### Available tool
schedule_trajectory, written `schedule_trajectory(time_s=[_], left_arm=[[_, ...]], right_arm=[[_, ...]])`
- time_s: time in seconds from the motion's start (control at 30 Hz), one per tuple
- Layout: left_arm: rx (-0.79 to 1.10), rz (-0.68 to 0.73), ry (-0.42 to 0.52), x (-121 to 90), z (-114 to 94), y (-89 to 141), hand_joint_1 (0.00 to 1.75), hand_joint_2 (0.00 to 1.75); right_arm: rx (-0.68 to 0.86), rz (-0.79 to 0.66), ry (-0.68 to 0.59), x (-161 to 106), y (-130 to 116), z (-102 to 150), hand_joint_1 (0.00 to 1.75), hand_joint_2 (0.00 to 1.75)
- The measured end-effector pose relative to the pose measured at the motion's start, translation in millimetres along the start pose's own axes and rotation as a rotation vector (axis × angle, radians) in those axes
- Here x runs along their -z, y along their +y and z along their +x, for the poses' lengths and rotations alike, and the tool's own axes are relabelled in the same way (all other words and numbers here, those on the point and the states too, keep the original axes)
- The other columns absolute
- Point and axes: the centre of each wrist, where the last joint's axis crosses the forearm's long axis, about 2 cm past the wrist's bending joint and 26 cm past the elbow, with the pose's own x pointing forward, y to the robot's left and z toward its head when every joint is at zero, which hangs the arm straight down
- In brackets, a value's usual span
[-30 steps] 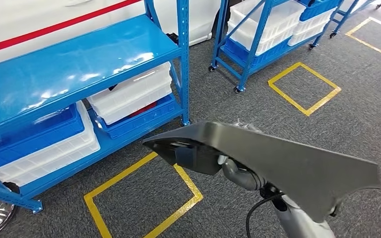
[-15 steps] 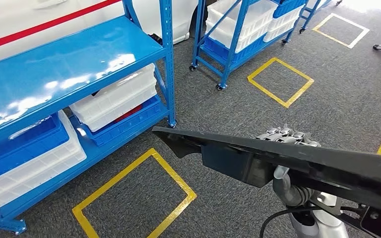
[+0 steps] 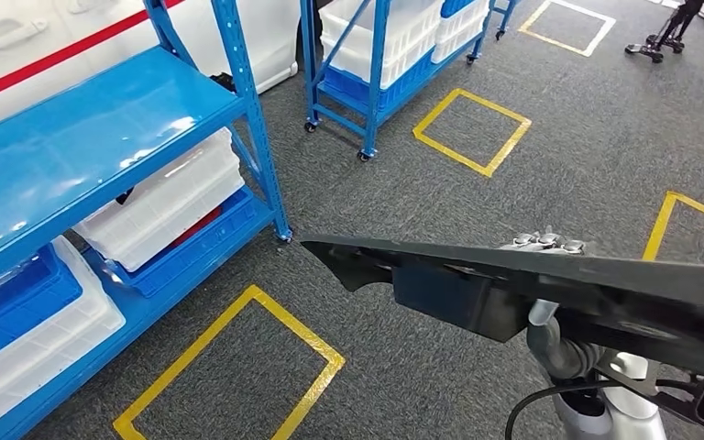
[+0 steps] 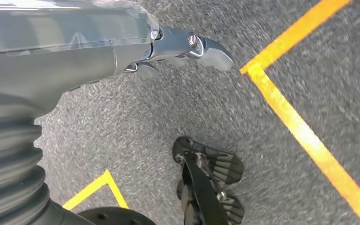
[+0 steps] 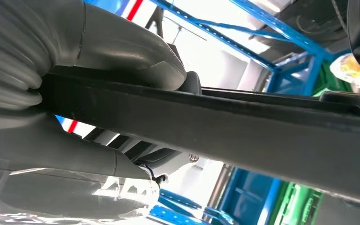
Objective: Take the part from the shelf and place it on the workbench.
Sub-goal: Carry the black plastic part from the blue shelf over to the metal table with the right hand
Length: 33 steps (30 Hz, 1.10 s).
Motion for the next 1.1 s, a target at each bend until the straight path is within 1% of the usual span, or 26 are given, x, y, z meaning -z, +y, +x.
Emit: schedule_trajectory(time_s=[0.27,0.37,0.6,0.9,1.1], left_arm=[[0.014,-0.036,0.0,-0.5,-1.3,-1.5,0.0,1.75],[0.018,-0.031,0.0,-0.4,0.4,-2.6,0.0,1.75],[0.015,-0.005,0.019,-1.2,-4.8,0.3,0.0,1.75],[0.023,-0.015,0.013,-0.6,-1.4,-1.4,0.0,1.75],[0.021,-0.017,0.019,-0.7,-3.5,0.5,0.0,1.75]], right_arm=[[0.009,-0.004,0.033,-5.0,3.3,0.0,1.69,1.75],[0.009,-0.012,0.05,-14.8,11.2,0.8,1.69,1.75],[0.026,-0.008,0.062,-26.7,28.8,-1.2,1.69,1.75],[0.029,-0.009,0.042,-23.3,30.6,0.9,1.69,1.75],[0.047,-0.003,0.018,-18.1,30.1,0.3,1.69,1.75]])
